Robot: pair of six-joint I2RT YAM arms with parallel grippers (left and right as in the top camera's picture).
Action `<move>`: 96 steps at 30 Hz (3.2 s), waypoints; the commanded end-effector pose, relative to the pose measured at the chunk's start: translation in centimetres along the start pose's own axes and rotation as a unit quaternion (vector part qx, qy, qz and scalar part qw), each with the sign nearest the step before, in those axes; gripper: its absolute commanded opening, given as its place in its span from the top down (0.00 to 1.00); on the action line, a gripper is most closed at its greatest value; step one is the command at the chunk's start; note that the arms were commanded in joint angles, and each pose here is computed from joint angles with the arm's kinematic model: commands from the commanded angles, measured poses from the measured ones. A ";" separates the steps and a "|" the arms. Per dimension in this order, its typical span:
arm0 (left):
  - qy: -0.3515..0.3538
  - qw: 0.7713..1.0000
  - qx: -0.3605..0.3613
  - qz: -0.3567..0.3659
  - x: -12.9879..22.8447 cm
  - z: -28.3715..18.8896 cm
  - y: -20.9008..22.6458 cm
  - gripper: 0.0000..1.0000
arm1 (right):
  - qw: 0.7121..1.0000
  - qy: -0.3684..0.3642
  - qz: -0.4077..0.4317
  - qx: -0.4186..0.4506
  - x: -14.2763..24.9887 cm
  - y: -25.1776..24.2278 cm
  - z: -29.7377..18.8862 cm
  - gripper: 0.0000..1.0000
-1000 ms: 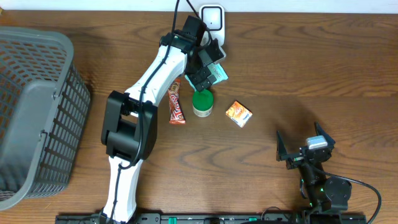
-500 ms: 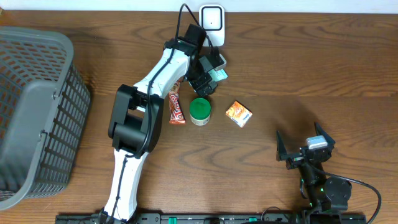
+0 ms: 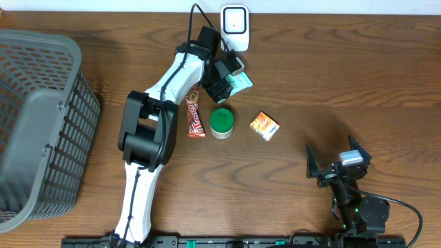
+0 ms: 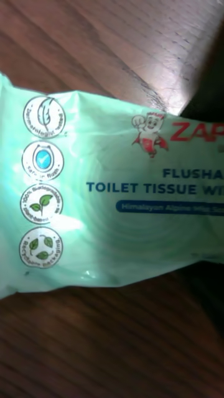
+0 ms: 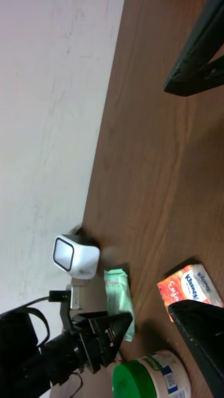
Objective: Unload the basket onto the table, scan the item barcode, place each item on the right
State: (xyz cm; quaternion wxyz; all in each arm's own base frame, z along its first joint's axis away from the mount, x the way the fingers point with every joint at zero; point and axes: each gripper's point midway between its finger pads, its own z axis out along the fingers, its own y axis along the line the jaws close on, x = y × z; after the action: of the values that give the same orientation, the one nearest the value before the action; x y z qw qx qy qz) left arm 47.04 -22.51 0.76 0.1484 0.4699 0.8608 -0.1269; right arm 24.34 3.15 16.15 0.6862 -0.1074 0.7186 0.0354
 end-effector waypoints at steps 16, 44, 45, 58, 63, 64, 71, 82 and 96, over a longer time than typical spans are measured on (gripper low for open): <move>-0.055 0.981 -0.184 -0.025 -4.8 -8.1 5.4 0.93 | 1.000 0.001 -0.001 -0.005 0.1 0.2 0.0 0.01; -0.169 0.953 -0.249 -0.033 -10.0 -6.9 9.6 0.92 | 1.000 0.001 -0.001 -0.005 0.1 0.3 0.0 0.01; -0.173 0.952 -0.251 -0.032 -10.2 -6.8 9.8 0.93 | 1.000 0.001 -0.001 -0.005 0.1 0.2 0.0 0.01; -0.196 0.949 -0.244 -0.044 -11.7 -4.3 11.2 0.93 | 1.000 0.001 -0.001 -0.005 0.1 0.2 0.0 0.01; -0.198 0.949 -0.243 -0.047 -11.8 -4.1 11.3 0.92 | 1.000 0.001 -0.001 -0.005 0.1 0.2 0.0 0.01; -0.197 0.949 -0.242 -0.048 -11.7 -4.1 11.2 0.92 | 1.000 0.001 -0.001 -0.005 0.1 0.2 0.0 0.01; -0.186 0.953 -0.228 -0.073 -11.7 -4.5 10.6 0.93 | 1.000 0.001 -0.001 -0.005 0.1 0.2 0.0 0.01; -0.213 0.963 -0.106 -0.124 -15.9 -13.7 0.4 0.93 | 1.000 0.001 -0.001 -0.005 0.1 0.2 0.0 0.01; -0.215 0.947 0.150 -0.184 -19.0 -14.8 -13.0 0.93 | 1.000 0.001 -0.001 -0.005 0.1 0.2 0.0 0.01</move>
State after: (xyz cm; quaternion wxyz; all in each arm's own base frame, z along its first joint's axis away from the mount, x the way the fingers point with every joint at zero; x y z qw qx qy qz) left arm 45.00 -37.59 23.77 0.2931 0.3074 0.8509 -0.3092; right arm 24.34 3.15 16.15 0.6862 -0.1075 0.7186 0.0353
